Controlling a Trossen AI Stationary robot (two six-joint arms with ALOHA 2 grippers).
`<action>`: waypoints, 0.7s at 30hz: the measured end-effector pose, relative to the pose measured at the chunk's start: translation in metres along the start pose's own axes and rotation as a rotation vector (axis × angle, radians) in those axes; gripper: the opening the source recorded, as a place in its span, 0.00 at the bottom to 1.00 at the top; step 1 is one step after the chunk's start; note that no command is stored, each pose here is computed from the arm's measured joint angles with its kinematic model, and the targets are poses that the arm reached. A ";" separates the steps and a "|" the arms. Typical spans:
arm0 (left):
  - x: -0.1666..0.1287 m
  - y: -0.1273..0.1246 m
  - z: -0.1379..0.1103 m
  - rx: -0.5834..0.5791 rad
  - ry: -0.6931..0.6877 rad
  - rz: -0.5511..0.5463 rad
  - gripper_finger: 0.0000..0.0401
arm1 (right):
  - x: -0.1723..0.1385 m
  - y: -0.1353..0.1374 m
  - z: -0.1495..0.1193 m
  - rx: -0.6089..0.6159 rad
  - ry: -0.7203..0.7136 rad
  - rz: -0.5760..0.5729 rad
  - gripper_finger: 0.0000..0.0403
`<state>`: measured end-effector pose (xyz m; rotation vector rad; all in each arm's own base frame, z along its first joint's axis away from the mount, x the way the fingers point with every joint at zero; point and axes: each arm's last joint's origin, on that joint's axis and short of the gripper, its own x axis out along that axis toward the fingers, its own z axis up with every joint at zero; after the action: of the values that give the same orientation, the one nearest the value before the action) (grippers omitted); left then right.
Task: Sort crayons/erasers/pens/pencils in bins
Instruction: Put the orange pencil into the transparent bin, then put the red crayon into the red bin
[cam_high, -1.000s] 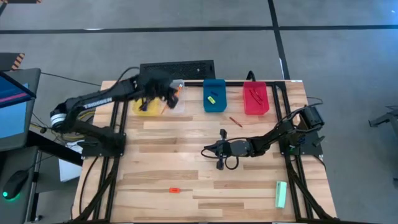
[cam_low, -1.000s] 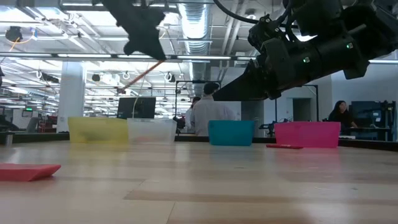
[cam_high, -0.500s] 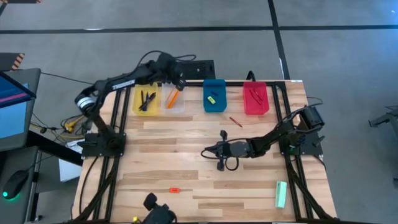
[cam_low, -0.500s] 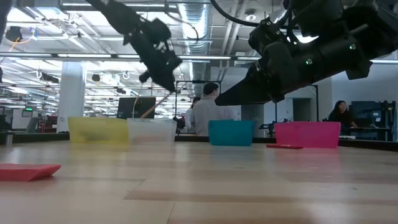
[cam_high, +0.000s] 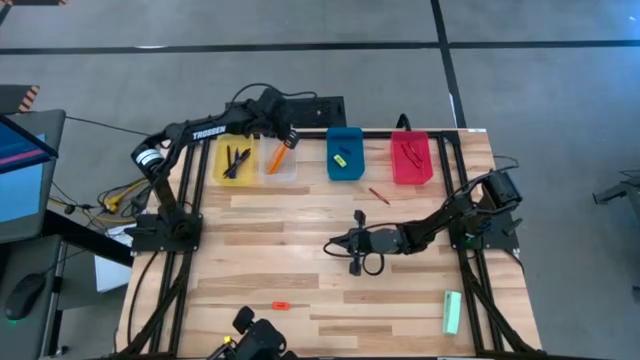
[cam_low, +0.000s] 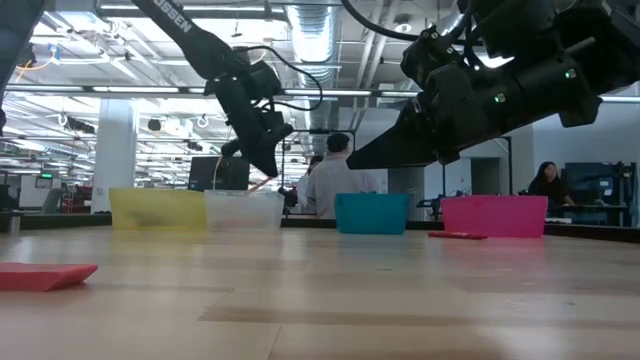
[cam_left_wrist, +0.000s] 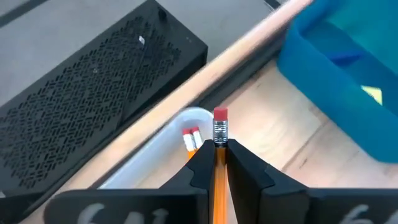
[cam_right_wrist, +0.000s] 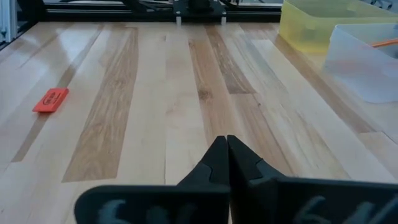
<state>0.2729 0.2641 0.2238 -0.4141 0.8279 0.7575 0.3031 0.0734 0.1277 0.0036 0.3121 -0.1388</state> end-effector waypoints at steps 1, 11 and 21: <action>0.001 0.000 0.000 -0.006 -0.005 0.000 0.05 | 0.000 0.000 0.000 0.000 0.000 0.000 0.01; 0.006 0.003 -0.007 -0.016 0.019 0.003 0.06 | 0.000 0.000 0.000 0.001 -0.001 0.000 0.01; 0.006 0.003 -0.007 -0.006 0.016 0.007 0.20 | 0.000 0.000 0.000 0.000 -0.001 0.000 0.01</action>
<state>0.2696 0.2644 0.2140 -0.4233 0.8429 0.7640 0.3031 0.0734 0.1278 0.0039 0.3113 -0.1387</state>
